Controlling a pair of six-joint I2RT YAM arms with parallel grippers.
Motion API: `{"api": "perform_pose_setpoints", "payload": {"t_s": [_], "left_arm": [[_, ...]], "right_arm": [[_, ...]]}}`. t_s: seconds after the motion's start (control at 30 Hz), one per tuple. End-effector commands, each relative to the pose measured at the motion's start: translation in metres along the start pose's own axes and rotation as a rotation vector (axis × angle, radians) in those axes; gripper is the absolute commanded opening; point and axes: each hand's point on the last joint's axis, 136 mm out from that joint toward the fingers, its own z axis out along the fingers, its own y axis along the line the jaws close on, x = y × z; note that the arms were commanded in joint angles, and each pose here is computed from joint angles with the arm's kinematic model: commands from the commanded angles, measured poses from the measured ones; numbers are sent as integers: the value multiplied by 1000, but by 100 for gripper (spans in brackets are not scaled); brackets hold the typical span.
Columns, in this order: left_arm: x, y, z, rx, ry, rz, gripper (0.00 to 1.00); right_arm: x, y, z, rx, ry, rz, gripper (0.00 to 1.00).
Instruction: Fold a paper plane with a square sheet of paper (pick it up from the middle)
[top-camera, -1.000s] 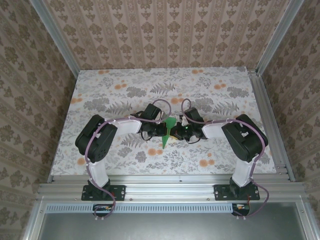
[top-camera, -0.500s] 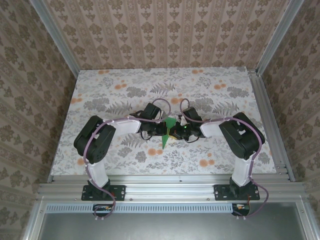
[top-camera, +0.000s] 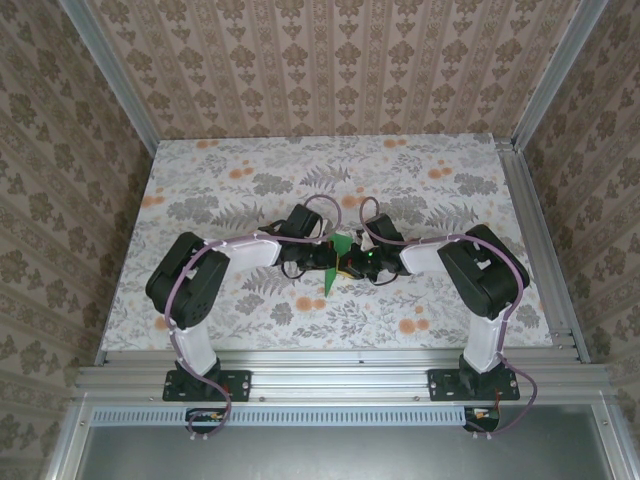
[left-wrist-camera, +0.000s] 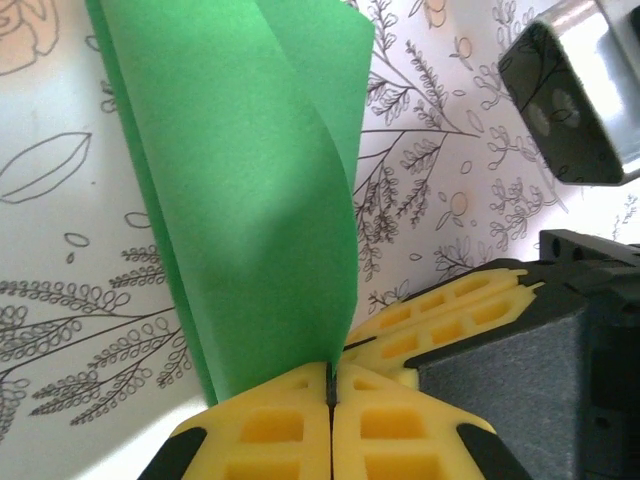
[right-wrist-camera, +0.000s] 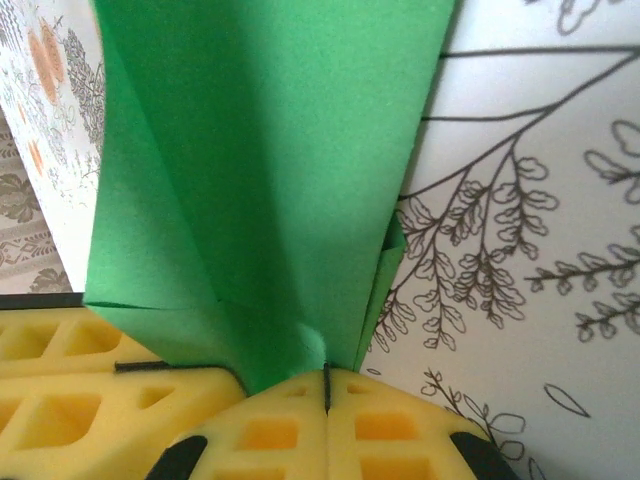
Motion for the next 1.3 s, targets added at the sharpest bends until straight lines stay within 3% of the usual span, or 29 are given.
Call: {"api": "perform_pose_setpoints", "payload": {"t_s": [0.0, 0.6, 1.27], "left_arm": [[0, -4, 7, 31, 6, -15, 6], [20, 24, 10, -38, 70, 7, 7], [6, -5, 4, 102, 29, 31, 14]], "right_arm": [[9, -20, 8, 56, 9, 40, 4], [8, -12, 0, 27, -12, 18, 1], [7, -16, 4, 14, -22, 30, 1]]}}
